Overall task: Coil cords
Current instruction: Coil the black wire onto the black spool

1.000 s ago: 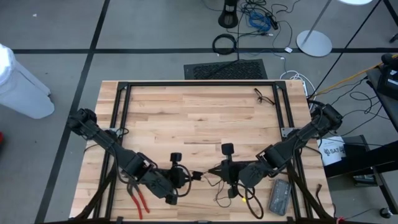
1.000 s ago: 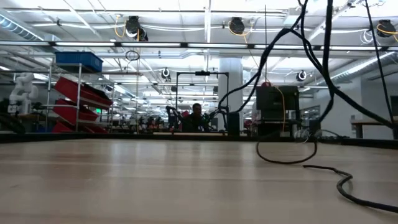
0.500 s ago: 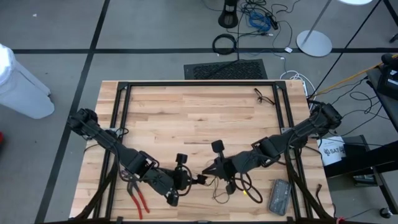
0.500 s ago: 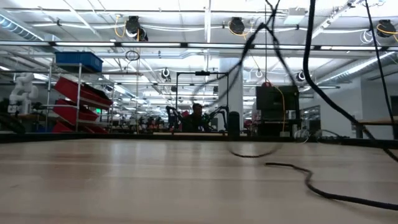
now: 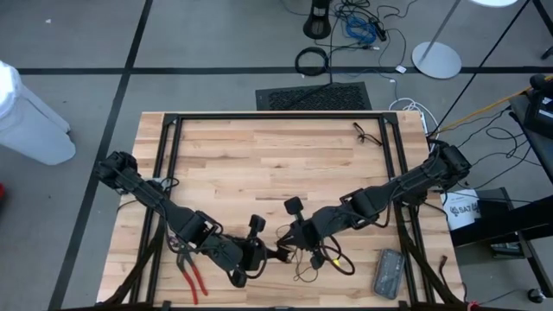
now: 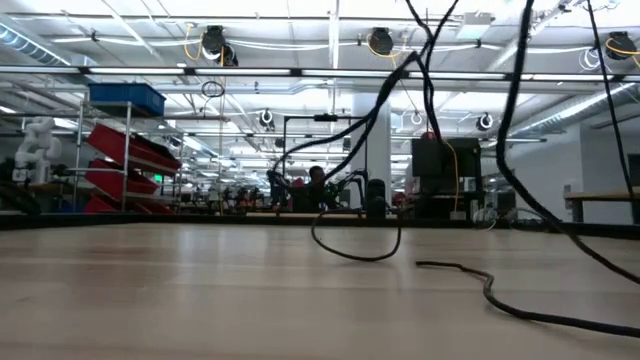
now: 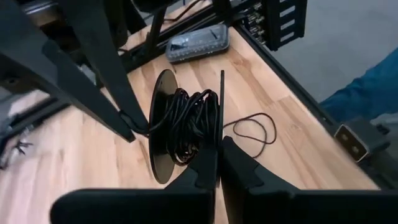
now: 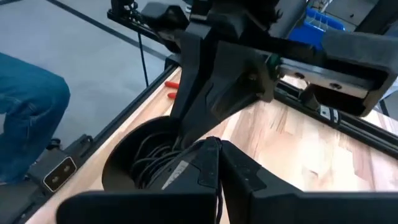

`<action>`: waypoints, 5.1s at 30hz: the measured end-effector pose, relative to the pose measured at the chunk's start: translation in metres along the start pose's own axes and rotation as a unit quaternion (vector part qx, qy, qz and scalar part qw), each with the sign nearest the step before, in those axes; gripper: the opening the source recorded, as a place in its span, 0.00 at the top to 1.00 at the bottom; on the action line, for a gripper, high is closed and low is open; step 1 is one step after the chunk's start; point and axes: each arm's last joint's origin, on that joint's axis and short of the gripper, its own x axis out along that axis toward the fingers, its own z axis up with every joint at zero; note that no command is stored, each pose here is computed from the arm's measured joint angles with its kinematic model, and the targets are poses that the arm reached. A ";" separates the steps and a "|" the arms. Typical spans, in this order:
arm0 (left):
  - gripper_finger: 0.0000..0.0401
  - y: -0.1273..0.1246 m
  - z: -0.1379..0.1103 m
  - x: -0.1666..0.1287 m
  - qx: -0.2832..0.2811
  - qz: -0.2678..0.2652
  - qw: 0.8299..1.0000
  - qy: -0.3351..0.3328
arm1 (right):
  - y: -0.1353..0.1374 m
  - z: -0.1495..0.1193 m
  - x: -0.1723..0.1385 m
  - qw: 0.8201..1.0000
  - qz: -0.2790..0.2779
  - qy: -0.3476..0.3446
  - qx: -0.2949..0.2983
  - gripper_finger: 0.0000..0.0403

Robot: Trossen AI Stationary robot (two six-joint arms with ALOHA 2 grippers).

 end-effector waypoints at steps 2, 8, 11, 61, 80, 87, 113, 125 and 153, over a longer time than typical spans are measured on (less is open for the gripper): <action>0.98 0.000 0.000 0.000 0.014 0.001 1.000 0.000 | -0.002 0.001 0.000 1.000 -0.001 -0.007 -0.001 1.00; 0.99 0.000 0.005 0.001 0.062 0.007 0.998 -0.024 | -0.012 0.002 0.001 0.999 0.042 -0.031 0.011 1.00; 0.99 0.000 0.006 0.001 0.078 0.009 0.997 -0.027 | -0.016 0.001 0.002 0.999 0.040 -0.028 0.020 1.00; 1.00 -0.004 0.019 -0.027 -0.009 0.135 0.989 -0.053 | 0.021 -0.037 -0.073 0.974 -0.084 0.063 0.199 0.92; 0.99 0.009 0.015 -0.028 -0.015 0.167 0.985 -0.032 | 0.064 -0.113 0.009 0.956 -0.124 -0.023 0.263 0.59; 0.99 0.009 0.014 -0.028 -0.013 0.167 0.985 -0.029 | 0.058 -0.123 0.022 0.952 -0.169 -0.006 0.255 0.58; 0.98 -0.003 0.015 -0.033 -0.006 0.150 0.988 -0.031 | 0.048 -0.113 0.025 0.963 -0.205 0.006 0.175 0.68; 0.98 -0.003 0.015 -0.033 -0.008 0.151 0.988 -0.033 | 0.044 -0.118 0.027 0.964 -0.162 0.032 0.211 0.68; 0.98 -0.003 0.015 -0.033 -0.007 0.151 0.988 -0.032 | 0.048 -0.115 0.030 0.958 -0.009 0.032 0.286 0.69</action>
